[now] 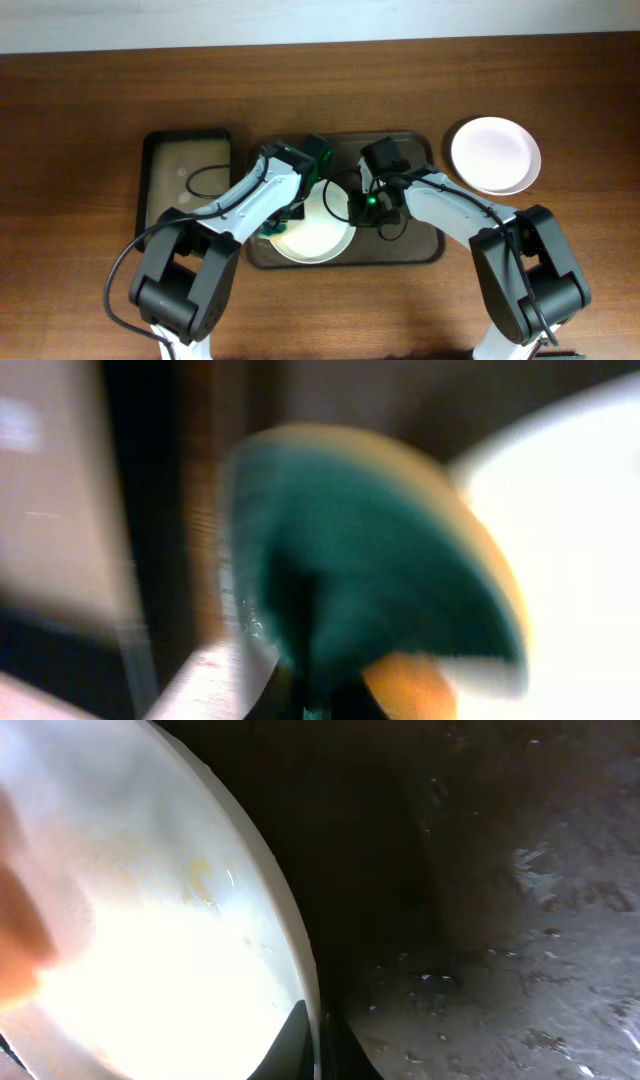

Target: Clean dirty plates on tray and stack at the side

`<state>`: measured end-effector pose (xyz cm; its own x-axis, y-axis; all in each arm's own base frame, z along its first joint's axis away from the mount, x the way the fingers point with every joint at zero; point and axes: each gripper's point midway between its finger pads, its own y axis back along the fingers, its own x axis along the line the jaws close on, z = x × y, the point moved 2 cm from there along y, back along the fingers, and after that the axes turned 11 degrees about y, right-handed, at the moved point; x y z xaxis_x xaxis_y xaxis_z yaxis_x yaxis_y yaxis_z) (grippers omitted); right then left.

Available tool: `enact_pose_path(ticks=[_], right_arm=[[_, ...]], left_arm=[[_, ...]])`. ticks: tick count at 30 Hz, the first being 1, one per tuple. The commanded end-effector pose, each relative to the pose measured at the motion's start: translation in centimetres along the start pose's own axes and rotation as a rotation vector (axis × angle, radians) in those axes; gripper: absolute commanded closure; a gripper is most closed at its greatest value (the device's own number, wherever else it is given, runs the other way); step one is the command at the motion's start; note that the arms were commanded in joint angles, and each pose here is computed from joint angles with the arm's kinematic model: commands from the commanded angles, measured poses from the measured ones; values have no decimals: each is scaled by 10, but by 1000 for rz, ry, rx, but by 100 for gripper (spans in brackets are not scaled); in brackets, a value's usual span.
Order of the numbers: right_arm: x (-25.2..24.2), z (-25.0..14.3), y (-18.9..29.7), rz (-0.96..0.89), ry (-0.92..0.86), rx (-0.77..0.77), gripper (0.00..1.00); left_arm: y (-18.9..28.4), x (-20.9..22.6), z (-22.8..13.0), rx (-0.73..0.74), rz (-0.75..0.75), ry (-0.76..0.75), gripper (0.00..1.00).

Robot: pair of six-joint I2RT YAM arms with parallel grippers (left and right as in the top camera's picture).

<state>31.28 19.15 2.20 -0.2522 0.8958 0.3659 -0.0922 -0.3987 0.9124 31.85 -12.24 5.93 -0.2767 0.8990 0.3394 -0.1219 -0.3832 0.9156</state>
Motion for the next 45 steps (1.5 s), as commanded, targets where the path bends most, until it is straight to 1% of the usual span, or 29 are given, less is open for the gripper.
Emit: enact_pose_path(ticks=[1, 4, 5, 9, 11, 14, 15, 16, 20, 24, 26, 27, 28, 29, 30, 31, 32, 36, 38, 40, 42, 43, 44, 45], right_arm=[[-18, -7, -3, -58, -12, 20, 96], [-8, 2, 8, -25, 30, 0, 96], [-4, 8, 16, -24, 49, -13, 96], [8, 28, 47, -35, 99, -71, 96], [10, 41, 72, -91, 105, -110, 96], [9, 53, 106, -194, 112, -156, 96], [10, 55, 114, -217, 114, -165, 96], [11, 56, 121, -240, 118, -169, 96], [14, 59, 138, -334, 143, -177, 96], [22, 64, 144, -445, 199, -215, 96], [27, 65, 148, -501, 225, -231, 96], [29, 65, 150, -530, 239, -239, 96], [31, 65, 153, -560, 252, -245, 96], [33, 65, 156, -586, 262, -250, 96], [34, 65, 159, -616, 271, -254, 96], [36, 64, 164, -657, 286, -260, 96], [37, 64, 167, -683, 295, -264, 96], [39, 65, 181, -786, 345, -278, 96], [38, 65, 189, -852, 360, -290, 96], [39, 66, 195, -917, 417, -286, 96], [45, 67, 206, -1038, 518, -287, 96], [48, 67, 209, -1078, 547, -292, 96], [54, 67, 215, -1133, 578, -305, 96], [59, 66, 219, -1178, 601, -319, 96]], left_arm=[[50, 43, 45, -206, 29, 206, 100], [80, 65, 57, -262, -45, 291, 100], [88, 79, 62, -277, -64, 335, 100], [88, 112, 74, -244, -109, 436, 100], [75, 118, 83, -179, -186, 438, 100], [54, 114, 100, -101, -366, 364, 100], [48, 114, 105, -87, -394, 357, 100], [40, 117, 108, -71, -402, 369, 100], [2, 128, 112, -3, -357, 418, 100], [-37, 128, 112, 70, -320, 439, 100], [-48, 127, 110, 97, -307, 439, 98], [-53, 125, 108, 110, -302, 436, 92], [-58, 124, 107, 119, -298, 434, 81], [-61, 122, 107, 125, -295, 432, 62], [-63, 122, 106, 129, -293, 432, 51], [-64, 121, 106, 131, -292, 431, 43], [-64, 121, 106, 131, -292, 431, 37], [-52, 126, 116, 109, -301, 440, 37], [-35, 131, 123, 96, -307, 443, 37], [-17, 138, 130, 78, -314, 447, 37], [11, 148, 136, 56, -323, 453, 36], [22, 153, 137, 49, -326, 455, 31], [30, 156, 138, 40, -329, 457, 14], [35, 158, 139, 34, -331, 458, 1]])
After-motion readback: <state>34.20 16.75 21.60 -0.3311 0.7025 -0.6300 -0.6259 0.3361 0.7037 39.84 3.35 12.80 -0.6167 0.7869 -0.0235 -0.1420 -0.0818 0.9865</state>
